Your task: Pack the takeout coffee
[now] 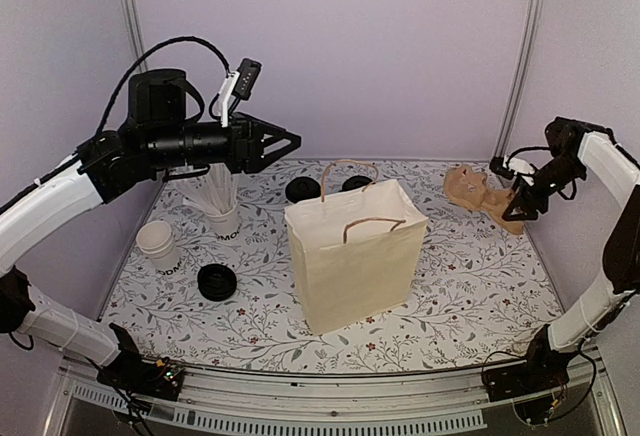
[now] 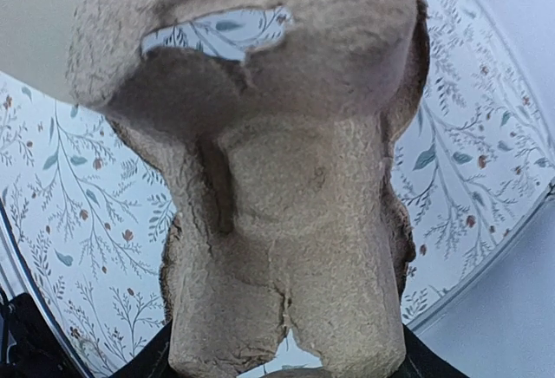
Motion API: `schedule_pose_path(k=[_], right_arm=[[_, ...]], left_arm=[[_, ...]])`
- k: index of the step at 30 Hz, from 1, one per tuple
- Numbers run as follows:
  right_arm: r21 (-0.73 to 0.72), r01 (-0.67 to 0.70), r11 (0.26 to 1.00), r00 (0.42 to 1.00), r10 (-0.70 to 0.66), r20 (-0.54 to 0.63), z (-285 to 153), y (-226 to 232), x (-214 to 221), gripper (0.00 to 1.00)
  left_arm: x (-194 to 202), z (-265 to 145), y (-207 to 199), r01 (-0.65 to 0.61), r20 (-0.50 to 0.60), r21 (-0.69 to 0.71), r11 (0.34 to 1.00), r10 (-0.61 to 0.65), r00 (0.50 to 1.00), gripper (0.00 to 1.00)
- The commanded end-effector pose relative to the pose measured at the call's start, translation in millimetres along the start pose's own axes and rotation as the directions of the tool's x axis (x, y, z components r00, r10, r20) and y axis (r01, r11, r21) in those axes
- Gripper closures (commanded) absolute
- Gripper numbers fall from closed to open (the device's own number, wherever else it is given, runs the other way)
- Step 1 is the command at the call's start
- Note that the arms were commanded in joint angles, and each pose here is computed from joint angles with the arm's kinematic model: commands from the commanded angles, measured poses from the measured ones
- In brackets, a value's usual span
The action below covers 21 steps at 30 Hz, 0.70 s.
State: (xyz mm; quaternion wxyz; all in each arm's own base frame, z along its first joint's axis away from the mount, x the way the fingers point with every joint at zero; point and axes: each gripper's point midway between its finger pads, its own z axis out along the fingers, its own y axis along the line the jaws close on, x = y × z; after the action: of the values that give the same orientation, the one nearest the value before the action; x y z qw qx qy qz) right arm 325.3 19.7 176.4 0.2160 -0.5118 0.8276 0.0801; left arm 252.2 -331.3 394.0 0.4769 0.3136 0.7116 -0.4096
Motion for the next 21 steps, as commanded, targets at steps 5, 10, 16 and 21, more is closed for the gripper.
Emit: schedule_pose_path(k=[5,10,16,21], right_arm=[[-0.027,0.053,0.998,0.854,-0.032,0.519,-120,31,-116,0.38],[-0.051,0.128,0.991,0.685,-0.051,0.727,-180,49,-165,0.38],[-0.197,0.268,0.943,0.518,0.031,0.855,-210,87,-209,0.38],[-0.343,0.414,0.843,0.446,0.141,0.884,-220,122,-226,0.38]], left_arm=[[-63,-9,-51,-0.093,0.256,0.139,0.986,0.055,0.965,0.36],[-77,4,-76,-0.123,0.319,0.210,0.970,0.051,0.946,0.36],[-96,37,-102,-0.185,0.393,0.294,0.938,0.058,0.918,0.36],[-106,70,-117,-0.231,0.419,0.346,0.909,0.071,0.905,0.37]])
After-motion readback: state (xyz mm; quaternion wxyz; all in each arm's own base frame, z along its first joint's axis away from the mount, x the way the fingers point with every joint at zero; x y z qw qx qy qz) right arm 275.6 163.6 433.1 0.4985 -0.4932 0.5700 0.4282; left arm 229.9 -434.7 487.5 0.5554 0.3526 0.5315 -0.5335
